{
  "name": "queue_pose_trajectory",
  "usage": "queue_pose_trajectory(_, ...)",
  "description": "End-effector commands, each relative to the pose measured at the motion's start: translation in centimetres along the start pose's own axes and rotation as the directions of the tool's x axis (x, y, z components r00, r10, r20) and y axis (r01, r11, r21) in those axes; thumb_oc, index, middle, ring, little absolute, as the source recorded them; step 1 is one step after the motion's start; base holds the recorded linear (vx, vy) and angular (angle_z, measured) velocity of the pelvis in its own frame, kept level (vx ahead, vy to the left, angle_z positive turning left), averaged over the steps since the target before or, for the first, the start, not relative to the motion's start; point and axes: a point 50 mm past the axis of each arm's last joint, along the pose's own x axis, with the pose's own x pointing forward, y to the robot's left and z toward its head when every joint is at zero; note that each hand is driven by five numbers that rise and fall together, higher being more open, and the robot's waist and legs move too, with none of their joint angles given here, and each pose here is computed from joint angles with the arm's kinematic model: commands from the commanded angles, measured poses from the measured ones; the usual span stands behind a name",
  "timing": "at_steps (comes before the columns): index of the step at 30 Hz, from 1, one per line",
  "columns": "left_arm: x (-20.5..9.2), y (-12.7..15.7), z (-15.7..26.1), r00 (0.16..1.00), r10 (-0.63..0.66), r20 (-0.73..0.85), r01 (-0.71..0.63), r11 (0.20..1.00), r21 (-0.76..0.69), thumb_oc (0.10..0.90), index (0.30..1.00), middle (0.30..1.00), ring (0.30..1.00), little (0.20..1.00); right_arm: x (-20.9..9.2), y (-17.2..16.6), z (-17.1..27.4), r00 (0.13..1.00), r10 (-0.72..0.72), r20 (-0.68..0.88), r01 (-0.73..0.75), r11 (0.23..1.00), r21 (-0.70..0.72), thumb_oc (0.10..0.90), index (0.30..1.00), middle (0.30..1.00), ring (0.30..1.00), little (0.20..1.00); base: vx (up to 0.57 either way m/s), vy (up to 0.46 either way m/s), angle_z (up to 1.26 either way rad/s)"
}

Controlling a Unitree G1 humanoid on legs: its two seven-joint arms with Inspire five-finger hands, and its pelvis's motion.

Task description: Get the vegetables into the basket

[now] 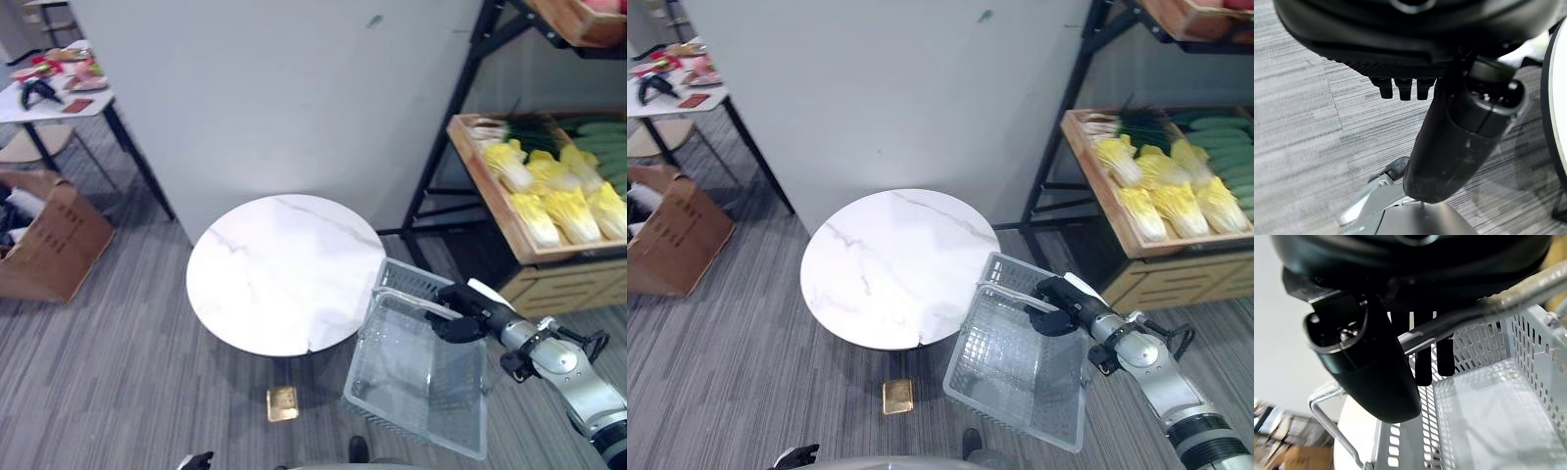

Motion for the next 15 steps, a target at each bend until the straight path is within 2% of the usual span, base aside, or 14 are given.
queue_pose_trajectory(1,0.3,-0.7,2.3,0.998,-0.044,0.049,0.041,0.998,0.051,0.9,1.0,1.0,1.0,1.0,0.4,-6.0,6.9,0.913,-0.253,0.32,0.249,0.967,0.052,0.4,0.3,0.3,0.3,0.3,0.0,-0.007,-0.06)
queue_pose_trajectory(2,0.3,-0.7,2.3,0.998,-0.043,0.049,0.041,0.998,0.051,0.9,1.0,1.0,1.0,1.0,0.4,-6.0,6.9,0.913,-0.253,0.32,0.249,0.967,0.052,0.4,0.3,0.3,0.3,0.3,0.0,-0.017,-0.06)
queue_pose_trajectory(3,0.3,-0.8,2.5,0.997,-0.044,0.057,0.041,0.998,0.057,0.9,1.0,1.0,1.0,1.0,0.8,-5.5,3.9,0.927,-0.31,0.212,0.282,0.947,0.155,0.4,0.3,0.3,0.3,0.3,0.0,-0.017,-0.06)
queue_pose_trajectory(5,0.3,-0.7,2.7,0.997,-0.044,0.061,0.04,0.997,0.061,0.9,1.0,1.0,1.0,1.0,0.9,-5.4,2.4,0.939,-0.312,0.142,0.294,0.946,0.135,0.4,0.3,0.3,0.3,0.3,0.0,-0.012,-0.02)
queue_pose_trajectory(8,0.4,-0.9,3.0,0.996,-0.048,0.07,0.043,0.996,0.076,0.9,1.0,1.0,1.0,1.0,1.2,-4.1,-1.5,0.945,-0.326,-0.026,0.324,0.921,0.217,0.4,0.3,0.3,0.3,0.3,0.0,0.0,0.0)
queue_pose_trajectory(10,0.4,-0.9,3.0,0.996,-0.05,0.07,0.045,0.996,0.078,0.9,1.0,1.0,1.0,1.0,1.2,-3.9,-2.0,0.946,-0.321,-0.047,0.323,0.918,0.229,0.4,0.3,0.3,0.3,0.3,0.0,0.0,0.0)
queue_pose_trajectory(15,0.4,-1.0,3.2,0.996,-0.054,0.075,0.048,0.995,0.089,0.9,1.0,1.0,1.0,1.0,0.5,-0.8,-7.1,0.91,-0.317,-0.268,0.401,0.84,0.365,0.4,0.3,0.3,0.3,0.3,0.03,-0.011,0.0)
